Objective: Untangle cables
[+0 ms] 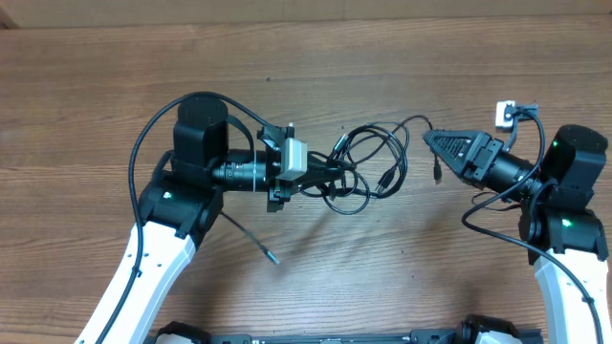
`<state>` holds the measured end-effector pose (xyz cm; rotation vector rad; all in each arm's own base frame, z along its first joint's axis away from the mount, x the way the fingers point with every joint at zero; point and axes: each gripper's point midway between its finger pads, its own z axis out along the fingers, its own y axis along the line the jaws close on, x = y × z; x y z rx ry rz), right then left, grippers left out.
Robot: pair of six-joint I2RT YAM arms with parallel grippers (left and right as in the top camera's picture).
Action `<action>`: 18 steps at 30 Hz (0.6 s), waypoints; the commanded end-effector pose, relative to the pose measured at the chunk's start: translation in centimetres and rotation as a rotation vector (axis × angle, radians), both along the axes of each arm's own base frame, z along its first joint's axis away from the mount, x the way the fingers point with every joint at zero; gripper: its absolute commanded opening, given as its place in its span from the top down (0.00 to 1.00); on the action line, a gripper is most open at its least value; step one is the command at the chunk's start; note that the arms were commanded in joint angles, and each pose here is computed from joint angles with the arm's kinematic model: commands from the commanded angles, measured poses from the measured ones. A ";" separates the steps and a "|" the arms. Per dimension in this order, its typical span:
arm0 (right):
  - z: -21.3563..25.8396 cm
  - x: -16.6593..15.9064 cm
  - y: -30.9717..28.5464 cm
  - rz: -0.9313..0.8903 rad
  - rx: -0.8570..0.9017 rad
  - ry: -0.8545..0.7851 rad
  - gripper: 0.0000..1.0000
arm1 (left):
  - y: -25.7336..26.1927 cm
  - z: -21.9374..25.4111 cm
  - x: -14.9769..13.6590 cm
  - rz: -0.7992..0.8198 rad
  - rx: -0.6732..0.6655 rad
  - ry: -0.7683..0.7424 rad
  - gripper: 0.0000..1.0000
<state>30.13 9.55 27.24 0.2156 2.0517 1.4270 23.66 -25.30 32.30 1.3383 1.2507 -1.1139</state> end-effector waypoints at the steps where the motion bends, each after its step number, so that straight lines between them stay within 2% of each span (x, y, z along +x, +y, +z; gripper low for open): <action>1: 1.2 -0.9 1.6 0.085 0.022 -0.027 0.48 | 0.0 1.6 -0.7 -0.029 -0.027 -0.041 0.96; 9: 0.9 -1.9 4.6 0.173 0.000 -0.035 0.50 | -0.4 1.8 -0.9 -0.041 -0.034 -0.041 0.96; 13: 0.3 -2.1 6.0 0.195 -0.021 -0.023 0.58 | -0.9 2.5 -1.3 -0.058 -0.052 -0.055 0.96; 16: -0.1 -2.0 6.6 0.203 -0.031 -0.012 0.70 | -1.1 2.6 -1.6 -0.072 -0.056 -0.062 0.96; 17: -0.3 -1.9 6.6 0.198 -0.035 -0.009 0.76 | -1.2 2.6 -1.6 -0.072 -0.055 -0.059 0.96; 18: -0.4 -1.7 6.5 0.194 -0.051 -0.025 0.85 | -1.1 2.6 -1.6 -0.070 -0.054 -0.042 0.96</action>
